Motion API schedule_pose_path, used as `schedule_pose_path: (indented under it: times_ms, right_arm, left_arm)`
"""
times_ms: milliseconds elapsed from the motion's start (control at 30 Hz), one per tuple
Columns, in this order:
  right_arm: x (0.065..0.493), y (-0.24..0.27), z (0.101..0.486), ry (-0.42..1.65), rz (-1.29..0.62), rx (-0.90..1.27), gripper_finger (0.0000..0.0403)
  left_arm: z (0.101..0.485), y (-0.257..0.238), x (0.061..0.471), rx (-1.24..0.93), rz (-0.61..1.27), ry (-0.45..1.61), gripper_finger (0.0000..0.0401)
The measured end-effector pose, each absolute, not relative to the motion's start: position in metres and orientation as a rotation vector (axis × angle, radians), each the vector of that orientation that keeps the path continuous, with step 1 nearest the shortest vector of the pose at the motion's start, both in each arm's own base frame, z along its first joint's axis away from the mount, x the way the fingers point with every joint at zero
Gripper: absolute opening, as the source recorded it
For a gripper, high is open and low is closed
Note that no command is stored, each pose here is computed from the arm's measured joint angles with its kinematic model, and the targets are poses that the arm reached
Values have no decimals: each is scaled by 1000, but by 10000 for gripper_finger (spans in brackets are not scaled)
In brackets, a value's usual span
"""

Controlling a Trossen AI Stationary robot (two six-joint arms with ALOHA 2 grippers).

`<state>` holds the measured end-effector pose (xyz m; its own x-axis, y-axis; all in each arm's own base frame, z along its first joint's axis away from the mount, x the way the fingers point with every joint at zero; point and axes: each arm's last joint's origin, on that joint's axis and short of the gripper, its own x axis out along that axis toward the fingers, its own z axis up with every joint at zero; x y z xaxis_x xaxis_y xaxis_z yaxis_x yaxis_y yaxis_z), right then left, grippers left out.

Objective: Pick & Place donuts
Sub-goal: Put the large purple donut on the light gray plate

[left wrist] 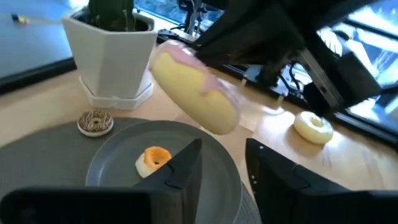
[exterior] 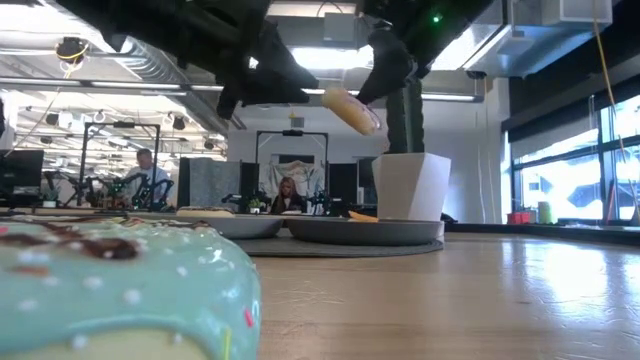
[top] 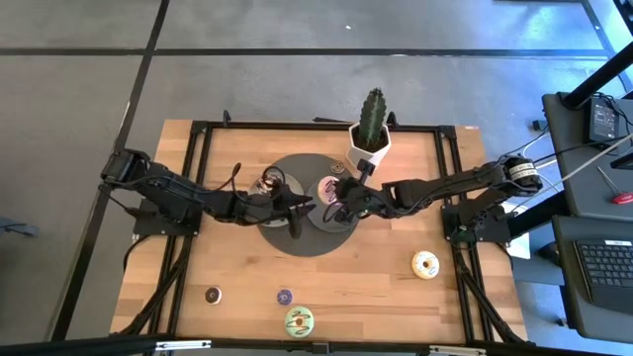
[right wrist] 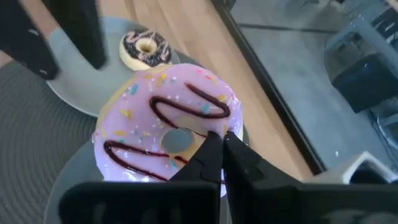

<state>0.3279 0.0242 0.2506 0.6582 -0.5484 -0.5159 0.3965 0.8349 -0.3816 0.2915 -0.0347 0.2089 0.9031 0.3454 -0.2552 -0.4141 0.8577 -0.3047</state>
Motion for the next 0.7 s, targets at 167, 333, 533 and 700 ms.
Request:
schedule_pose_path:
  times_ms: [167,333,533,700]
  right_arm:
    - [329,24,252,646,-533,-262,9]
    - [329,24,251,645,-532,-264,10]
    - [333,26,246,647,-492,-266,11]
    - [339,27,244,616,-468,-278,11]
  left_arm:
    - [210,-25,293,-518,433,154,177]
    - [211,-20,294,-590,453,121,211]
    - [220,-20,296,-624,425,28,230]
    - [220,-19,296,-608,436,26,233]
